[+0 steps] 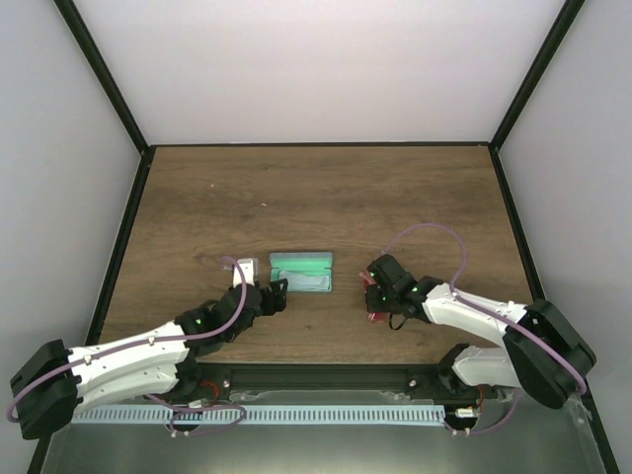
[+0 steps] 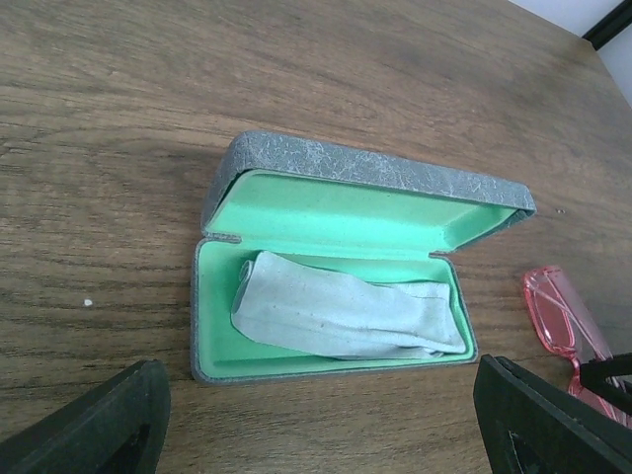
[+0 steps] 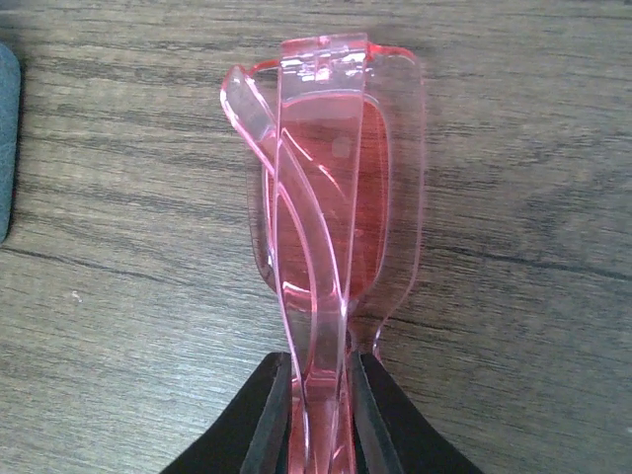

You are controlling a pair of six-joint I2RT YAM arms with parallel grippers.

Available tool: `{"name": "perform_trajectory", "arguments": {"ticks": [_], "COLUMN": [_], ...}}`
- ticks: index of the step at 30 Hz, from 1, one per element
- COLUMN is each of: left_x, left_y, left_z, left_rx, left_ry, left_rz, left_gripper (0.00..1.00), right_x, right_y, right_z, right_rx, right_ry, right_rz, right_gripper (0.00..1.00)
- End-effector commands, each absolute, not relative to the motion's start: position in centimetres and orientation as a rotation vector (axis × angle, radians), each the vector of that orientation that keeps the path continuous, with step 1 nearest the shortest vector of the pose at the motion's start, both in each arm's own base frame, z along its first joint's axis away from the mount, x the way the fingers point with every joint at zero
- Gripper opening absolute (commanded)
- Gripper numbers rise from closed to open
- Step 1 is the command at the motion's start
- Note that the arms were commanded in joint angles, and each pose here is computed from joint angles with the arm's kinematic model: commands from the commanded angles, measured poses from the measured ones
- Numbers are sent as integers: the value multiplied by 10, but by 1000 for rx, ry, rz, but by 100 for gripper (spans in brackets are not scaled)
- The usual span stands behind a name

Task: Organize the sunglasses
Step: Pick up the sunglasses from the center of the board.

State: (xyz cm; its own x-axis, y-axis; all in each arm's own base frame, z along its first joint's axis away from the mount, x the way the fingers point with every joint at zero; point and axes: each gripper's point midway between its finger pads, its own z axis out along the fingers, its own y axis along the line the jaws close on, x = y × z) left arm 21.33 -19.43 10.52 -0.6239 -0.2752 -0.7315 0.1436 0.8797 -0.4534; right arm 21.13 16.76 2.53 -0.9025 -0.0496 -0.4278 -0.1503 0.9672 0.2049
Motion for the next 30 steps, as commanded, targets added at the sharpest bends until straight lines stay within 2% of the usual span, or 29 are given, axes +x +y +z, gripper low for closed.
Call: {"name": "perform_trajectory", "arguments": {"ticks": [1,13,20,30], "left_x": [216,216,220,208], "left_y": [-194,-189,-170,-146], "left_z": [108,109,97,71], "left_rx": [-111,-120,-204,-341], "left_ry": [2143,2135,2176,2174], "left_rz": [-610,-596,-456,-530], "left_gripper": [86,86,87,91], "right_x": [221,226,227,213], "right_y": [169,185,213,244], "right_z": [40,65,81,100], "right_rx": [-94,-170,-338,-563], "right_ry": [2654,2590,2551,2524], "right_rz": [303,383,463,588], "right_gripper": [15,10,10,10]}}
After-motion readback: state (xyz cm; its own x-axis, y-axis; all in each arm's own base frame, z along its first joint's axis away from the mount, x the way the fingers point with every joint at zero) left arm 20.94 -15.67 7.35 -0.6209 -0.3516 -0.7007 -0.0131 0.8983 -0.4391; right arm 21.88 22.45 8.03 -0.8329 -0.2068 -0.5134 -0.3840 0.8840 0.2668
